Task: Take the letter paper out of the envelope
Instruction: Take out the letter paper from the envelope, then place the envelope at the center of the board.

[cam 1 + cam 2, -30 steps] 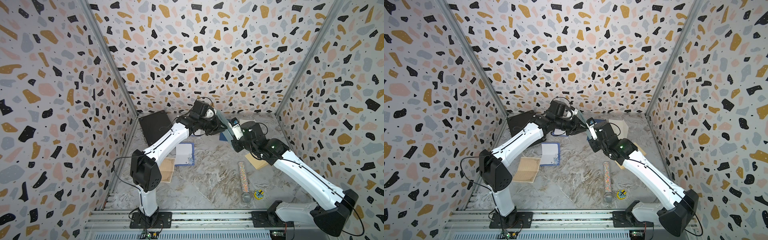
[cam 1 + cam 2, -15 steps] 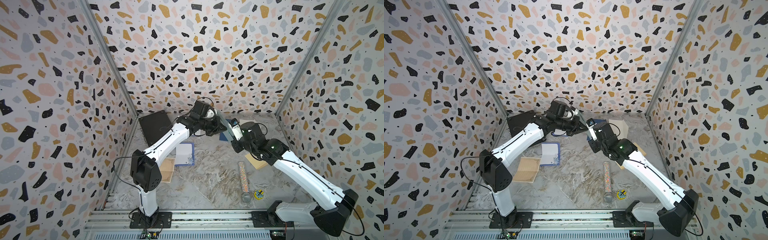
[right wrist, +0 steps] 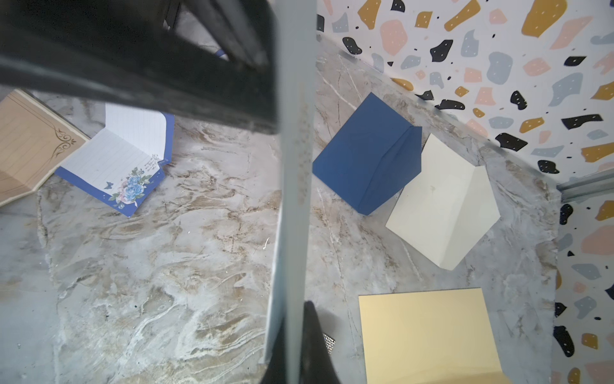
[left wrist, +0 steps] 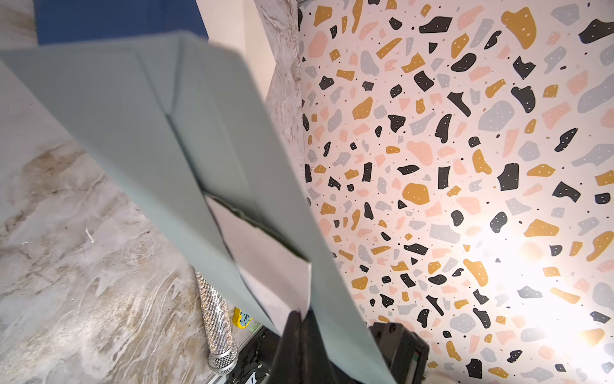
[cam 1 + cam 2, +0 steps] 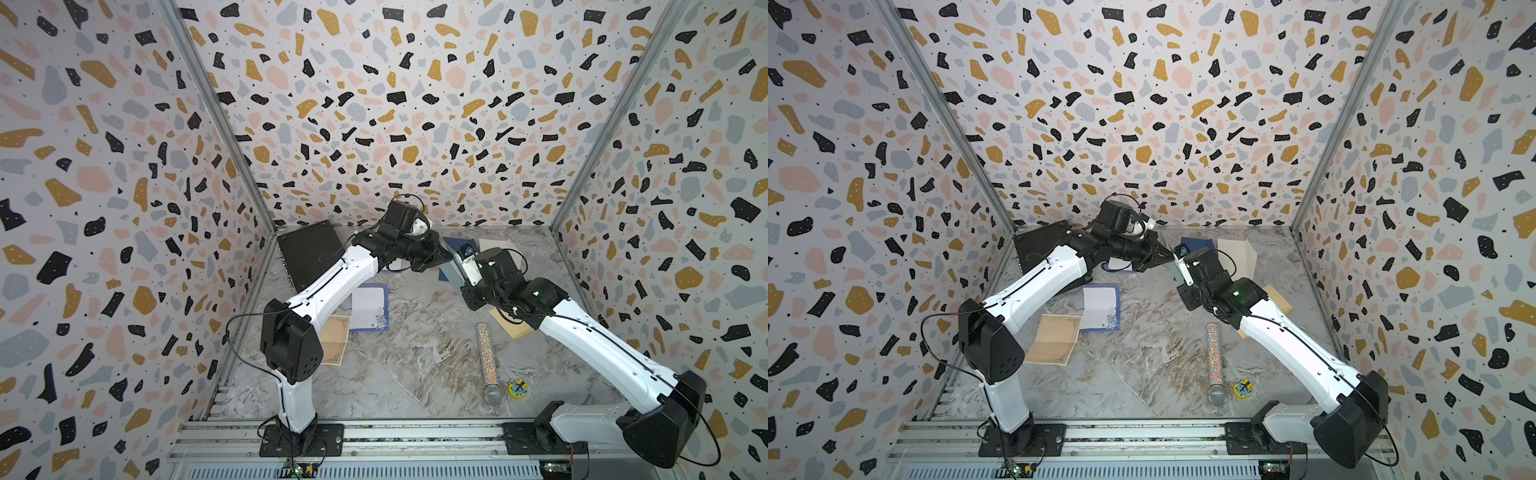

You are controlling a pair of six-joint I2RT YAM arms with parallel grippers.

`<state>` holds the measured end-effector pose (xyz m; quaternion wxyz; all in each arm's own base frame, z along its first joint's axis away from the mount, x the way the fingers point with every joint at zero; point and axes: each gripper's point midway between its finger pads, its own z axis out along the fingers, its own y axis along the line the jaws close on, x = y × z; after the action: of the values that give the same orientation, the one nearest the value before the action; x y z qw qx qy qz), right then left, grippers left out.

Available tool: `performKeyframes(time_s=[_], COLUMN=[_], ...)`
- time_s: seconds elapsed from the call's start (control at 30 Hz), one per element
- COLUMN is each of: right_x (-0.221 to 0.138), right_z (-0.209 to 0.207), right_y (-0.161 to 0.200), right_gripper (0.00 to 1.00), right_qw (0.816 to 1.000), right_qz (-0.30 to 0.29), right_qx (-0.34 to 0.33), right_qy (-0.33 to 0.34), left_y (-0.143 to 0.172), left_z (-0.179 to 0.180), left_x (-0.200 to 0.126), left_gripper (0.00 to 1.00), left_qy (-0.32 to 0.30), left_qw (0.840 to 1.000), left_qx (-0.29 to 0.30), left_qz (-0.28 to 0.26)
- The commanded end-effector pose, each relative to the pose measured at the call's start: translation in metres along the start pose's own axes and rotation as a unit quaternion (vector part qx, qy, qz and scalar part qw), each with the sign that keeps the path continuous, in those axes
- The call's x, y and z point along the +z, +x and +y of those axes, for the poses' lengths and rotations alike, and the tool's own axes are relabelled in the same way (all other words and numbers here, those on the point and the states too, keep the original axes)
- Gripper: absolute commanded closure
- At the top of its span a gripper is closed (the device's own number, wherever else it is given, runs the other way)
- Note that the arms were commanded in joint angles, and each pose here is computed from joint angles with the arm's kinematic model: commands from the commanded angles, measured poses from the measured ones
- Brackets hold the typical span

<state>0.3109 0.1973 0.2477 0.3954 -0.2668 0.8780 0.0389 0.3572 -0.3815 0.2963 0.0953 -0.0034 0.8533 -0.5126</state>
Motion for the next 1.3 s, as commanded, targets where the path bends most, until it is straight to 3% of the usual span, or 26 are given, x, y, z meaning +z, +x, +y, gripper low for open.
performKeyframes(time_s=[0.0, 0.17, 0.33, 0.47, 0.6, 0.7, 1.0, 1.17, 1.27], right_x=[-0.002, 0.007, 0.023, 0.038, 0.058, 0.075, 0.101, 0.112, 0.111], right_z=[0.003, 0.000, -0.013, -0.003, 0.016, 0.026, 0.026, 0.023, 0.018], right_y=[0.000, 0.013, 0.038, 0.042, 0.038, 0.041, 0.092, 0.126, 0.136], right_gripper=[1.00, 1.00, 1.00, 1.00, 1.00, 1.00, 1.00, 0.82, 0.76], right_qw=[0.998, 0.993, 0.972, 0.939, 0.891, 0.866, 0.842, 0.835, 0.843], right_qz=[0.003, 0.038, 0.076, 0.060, 0.030, 0.039, 0.094, 0.141, 0.158], right_qx=[0.042, 0.097, 0.214, 0.317, 0.412, 0.451, 0.496, 0.507, 0.495], right_qy=[-0.036, -0.053, -0.064, -0.120, -0.187, -0.214, -0.189, -0.161, -0.141], left_y=[-0.004, -0.013, -0.029, -0.037, -0.036, -0.029, -0.009, -0.004, -0.001], left_z=[-0.032, -0.037, -0.032, -0.012, 0.019, 0.039, 0.063, 0.068, 0.071], left_x=[-0.013, -0.026, -0.044, -0.059, -0.069, -0.072, -0.072, -0.071, -0.069], left_gripper=[1.00, 1.00, 1.00, 1.00, 1.00, 1.00, 1.00, 1.00, 1.00], left_qy=[0.037, 0.041, 0.043, 0.031, 0.017, 0.004, -0.010, -0.013, -0.013], left_qw=[0.999, 0.998, 0.996, 0.996, 0.996, 0.997, 0.997, 0.998, 0.998], left_qx=[0.032, 0.038, 0.039, 0.033, 0.016, 0.008, -0.005, -0.004, -0.004], left_qz=[-0.017, -0.037, -0.060, -0.077, -0.085, -0.082, -0.071, -0.065, -0.058])
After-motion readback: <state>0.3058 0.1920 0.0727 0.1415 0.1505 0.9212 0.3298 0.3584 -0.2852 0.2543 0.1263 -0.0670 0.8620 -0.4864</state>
